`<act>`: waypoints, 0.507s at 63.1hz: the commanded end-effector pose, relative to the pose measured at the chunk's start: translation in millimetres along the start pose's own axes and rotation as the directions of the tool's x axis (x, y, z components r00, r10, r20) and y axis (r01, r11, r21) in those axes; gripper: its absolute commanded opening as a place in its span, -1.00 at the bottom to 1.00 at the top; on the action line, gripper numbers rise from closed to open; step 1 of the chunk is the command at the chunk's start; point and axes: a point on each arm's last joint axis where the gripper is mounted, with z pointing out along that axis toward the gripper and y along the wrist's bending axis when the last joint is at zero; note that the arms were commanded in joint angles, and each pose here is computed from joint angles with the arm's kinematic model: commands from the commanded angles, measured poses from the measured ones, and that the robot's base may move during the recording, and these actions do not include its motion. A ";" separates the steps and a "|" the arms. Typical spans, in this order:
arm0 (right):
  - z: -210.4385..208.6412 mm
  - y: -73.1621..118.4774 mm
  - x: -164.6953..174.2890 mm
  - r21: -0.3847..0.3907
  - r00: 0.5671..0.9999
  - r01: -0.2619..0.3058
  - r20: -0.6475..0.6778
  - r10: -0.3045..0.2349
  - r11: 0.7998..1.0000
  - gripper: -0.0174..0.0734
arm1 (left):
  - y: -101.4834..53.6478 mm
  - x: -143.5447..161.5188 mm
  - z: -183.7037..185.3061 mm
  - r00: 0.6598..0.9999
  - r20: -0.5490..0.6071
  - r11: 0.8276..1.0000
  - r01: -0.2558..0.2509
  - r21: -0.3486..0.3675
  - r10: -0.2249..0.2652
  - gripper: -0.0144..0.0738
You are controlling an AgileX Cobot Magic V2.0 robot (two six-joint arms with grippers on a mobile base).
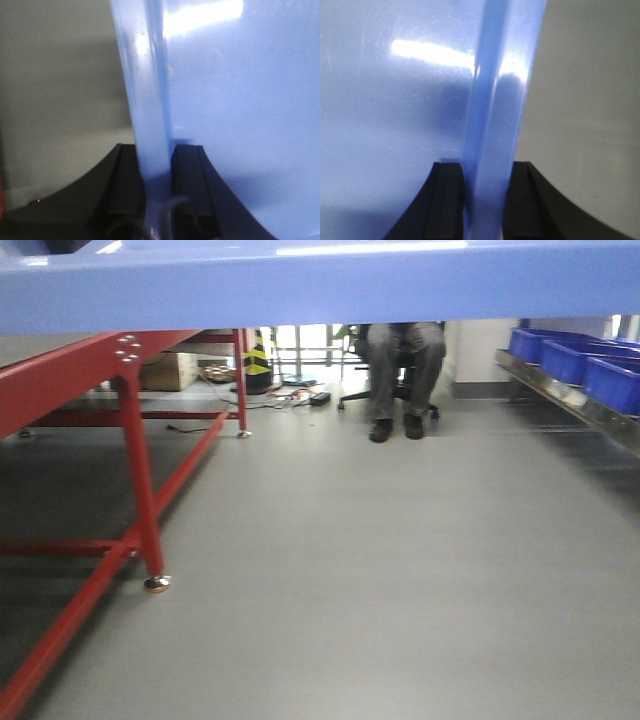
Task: Grab blue tray and place on right shelf
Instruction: 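Drive the base toward the shelving rack holding the tray level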
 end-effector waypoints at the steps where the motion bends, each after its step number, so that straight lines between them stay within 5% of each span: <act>1: -18.0 1.0 1.8 -0.050 0.999 0.020 0.028 -0.018 0.999 -0.57 | -12.9 5.7 -19.5 0.999 0.017 0.994 -0.042 0.099 0.040 -0.78; 32: -18.0 1.0 1.8 -0.050 0.999 0.020 0.028 -0.018 0.999 -0.57 | -13.1 5.7 -19.5 0.999 0.017 0.994 -0.041 0.100 0.040 -0.78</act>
